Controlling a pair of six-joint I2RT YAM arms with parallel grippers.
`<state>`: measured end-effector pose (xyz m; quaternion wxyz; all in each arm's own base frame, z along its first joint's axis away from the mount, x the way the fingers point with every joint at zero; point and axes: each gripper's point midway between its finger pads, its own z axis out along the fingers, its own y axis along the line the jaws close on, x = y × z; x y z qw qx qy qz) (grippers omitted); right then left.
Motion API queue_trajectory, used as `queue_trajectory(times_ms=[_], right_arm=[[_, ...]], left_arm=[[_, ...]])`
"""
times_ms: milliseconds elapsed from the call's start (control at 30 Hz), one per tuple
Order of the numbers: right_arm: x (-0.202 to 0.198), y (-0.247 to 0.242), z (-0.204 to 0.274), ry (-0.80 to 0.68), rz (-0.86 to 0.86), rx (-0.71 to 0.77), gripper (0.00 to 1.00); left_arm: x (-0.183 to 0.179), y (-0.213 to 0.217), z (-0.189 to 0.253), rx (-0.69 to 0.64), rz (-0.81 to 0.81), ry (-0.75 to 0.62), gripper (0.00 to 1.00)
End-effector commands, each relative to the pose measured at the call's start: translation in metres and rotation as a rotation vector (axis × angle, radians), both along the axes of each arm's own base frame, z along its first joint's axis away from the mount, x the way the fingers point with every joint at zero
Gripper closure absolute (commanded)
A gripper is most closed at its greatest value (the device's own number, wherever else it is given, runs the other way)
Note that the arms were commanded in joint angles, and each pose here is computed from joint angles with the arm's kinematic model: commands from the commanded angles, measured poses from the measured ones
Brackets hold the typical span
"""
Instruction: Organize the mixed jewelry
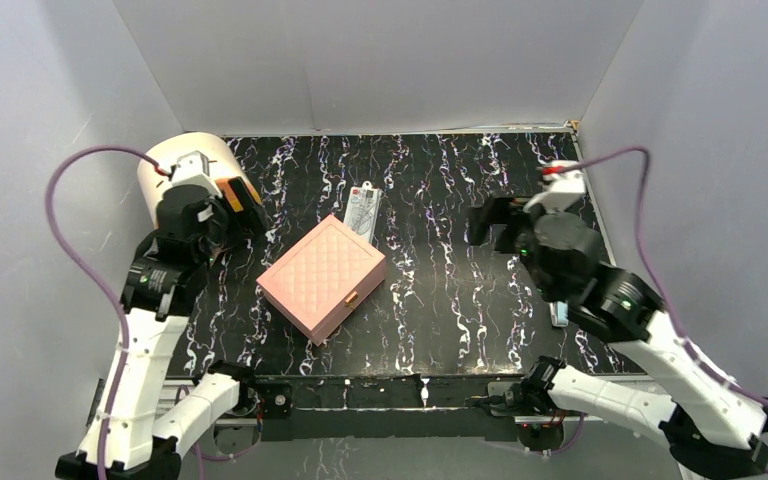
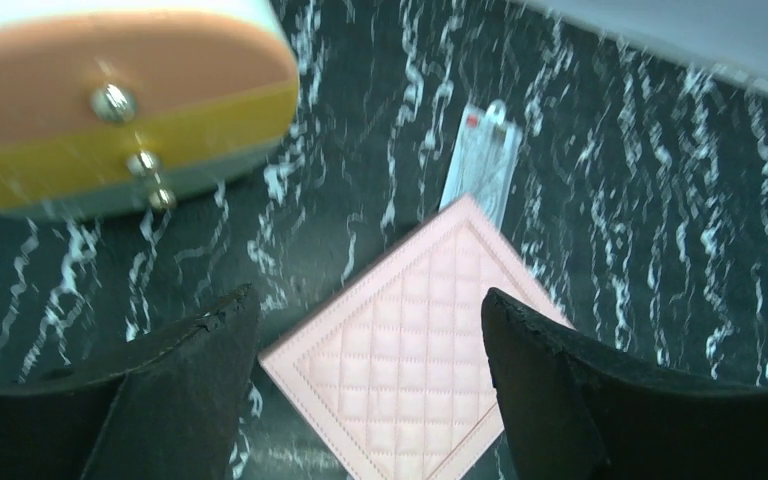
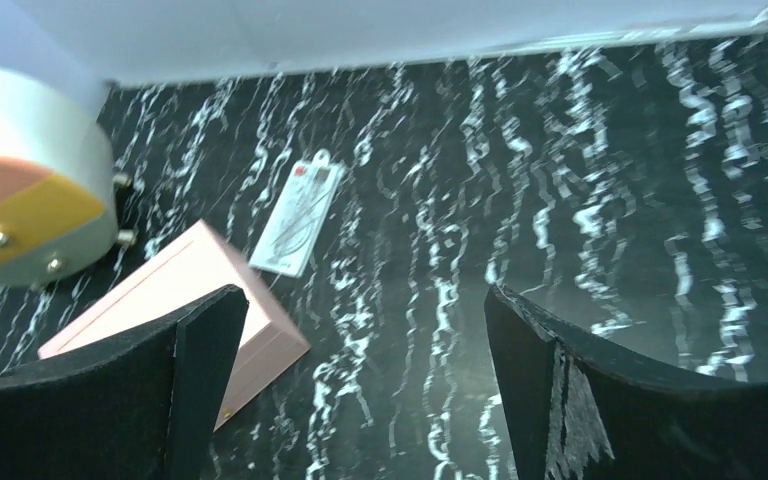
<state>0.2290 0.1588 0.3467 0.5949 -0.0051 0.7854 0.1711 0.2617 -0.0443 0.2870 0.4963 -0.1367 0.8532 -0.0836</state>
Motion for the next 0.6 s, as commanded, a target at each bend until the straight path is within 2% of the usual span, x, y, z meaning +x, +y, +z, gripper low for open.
queue_trajectory(times_ms=[0,133,333,567], right_arm=[[-0.012,-0.063,0.038,-0.111,-0.14,-0.084,0.01],[-0.027,-0.089,0.063,-0.159,-0.164,-0.038,0.01],[-0.04,-0.108,0.082,-0.193,-0.179,0.006,0.01],[-0.045,-0.116,0.081,-0.204,-0.2,0.059,0.01]], left_arm=[[-0.016,0.027,0.071,0.099,0.06,-0.182,0.21],[-0.041,0.045,0.106,0.103,0.128,-0.276,0.21],[-0.072,0.051,0.139,0.064,0.132,-0.395,0.21],[-0.094,0.072,0.143,0.102,0.213,-0.397,0.21]])
